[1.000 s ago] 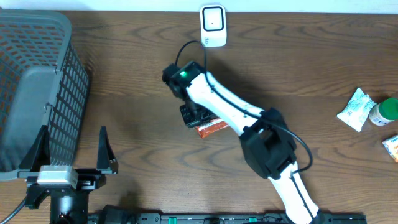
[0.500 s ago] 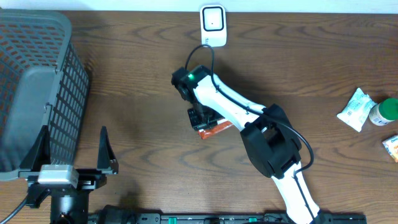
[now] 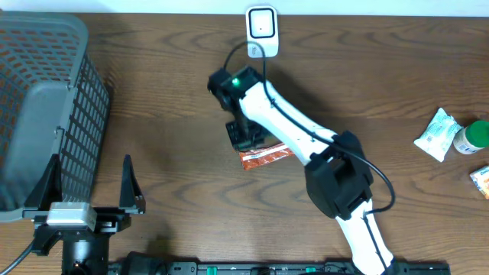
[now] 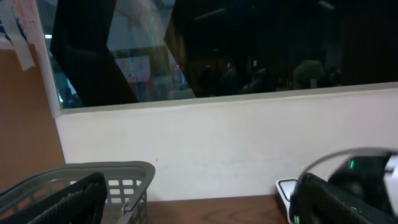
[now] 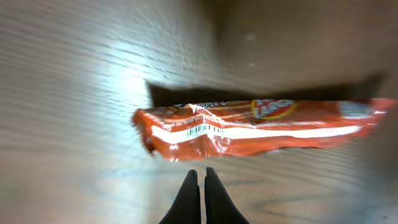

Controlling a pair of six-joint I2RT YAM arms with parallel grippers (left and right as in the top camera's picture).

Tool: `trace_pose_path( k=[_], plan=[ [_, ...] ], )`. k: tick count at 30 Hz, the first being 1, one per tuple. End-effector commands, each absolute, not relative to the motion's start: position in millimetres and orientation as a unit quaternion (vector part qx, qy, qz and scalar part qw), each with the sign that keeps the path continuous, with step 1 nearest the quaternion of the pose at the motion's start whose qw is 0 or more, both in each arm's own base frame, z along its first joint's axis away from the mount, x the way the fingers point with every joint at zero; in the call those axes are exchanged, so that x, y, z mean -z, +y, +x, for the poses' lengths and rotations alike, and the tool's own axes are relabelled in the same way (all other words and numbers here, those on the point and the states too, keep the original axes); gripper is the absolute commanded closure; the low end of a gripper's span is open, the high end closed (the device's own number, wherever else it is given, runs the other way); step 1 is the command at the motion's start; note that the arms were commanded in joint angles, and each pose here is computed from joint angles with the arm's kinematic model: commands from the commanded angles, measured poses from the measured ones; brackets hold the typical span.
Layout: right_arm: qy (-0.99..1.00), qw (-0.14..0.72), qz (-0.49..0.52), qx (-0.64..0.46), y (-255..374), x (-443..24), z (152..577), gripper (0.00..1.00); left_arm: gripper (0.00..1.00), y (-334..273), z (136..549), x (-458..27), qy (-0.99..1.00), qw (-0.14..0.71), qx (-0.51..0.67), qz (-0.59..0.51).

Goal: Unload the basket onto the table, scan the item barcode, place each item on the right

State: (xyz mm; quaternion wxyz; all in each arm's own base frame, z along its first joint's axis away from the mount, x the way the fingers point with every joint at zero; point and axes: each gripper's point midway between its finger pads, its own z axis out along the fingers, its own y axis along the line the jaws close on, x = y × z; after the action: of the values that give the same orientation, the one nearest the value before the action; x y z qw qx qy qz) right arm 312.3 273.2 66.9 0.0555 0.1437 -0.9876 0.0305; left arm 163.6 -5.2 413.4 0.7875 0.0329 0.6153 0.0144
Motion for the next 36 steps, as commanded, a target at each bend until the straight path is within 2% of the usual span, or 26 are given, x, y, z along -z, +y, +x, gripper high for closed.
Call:
trace_pose_path(
  k=[1,7,17,20,24,29,32,36],
  plan=[
    [-0.989,0.022,0.146,-0.006,274,-99,324,0.98,0.02,-3,163,-411,0.616,0.787,-0.022,0.031],
    [-0.99,0.039,0.136,-0.008,276,-85,313,0.98,0.02,-3,164,-409,0.619,0.784,-0.023,0.032],
    [-0.991,0.071,0.117,0.008,300,-14,270,0.99,0.02,-3,164,-409,0.619,0.784,-0.023,0.032],
    [-0.988,0.063,0.138,0.017,305,-22,274,0.99,0.02,-3,164,-410,0.619,0.784,-0.022,0.032],
    [-0.985,0.039,0.164,0.033,309,-63,294,0.99,0.02,-3,164,-410,0.619,0.784,-0.022,0.032],
    [-0.99,0.01,0.14,0.001,282,-102,318,0.99,0.02,-3,164,-410,0.619,0.784,-0.023,0.032],
    [-0.991,0.019,0.129,-0.004,273,-97,320,0.99,0.02,-3,164,-410,0.619,0.784,-0.023,0.032],
    [-0.991,0.037,0.13,-0.008,270,-63,312,0.99,0.02,-3,164,-410,0.619,0.784,-0.023,0.032]
  ],
)
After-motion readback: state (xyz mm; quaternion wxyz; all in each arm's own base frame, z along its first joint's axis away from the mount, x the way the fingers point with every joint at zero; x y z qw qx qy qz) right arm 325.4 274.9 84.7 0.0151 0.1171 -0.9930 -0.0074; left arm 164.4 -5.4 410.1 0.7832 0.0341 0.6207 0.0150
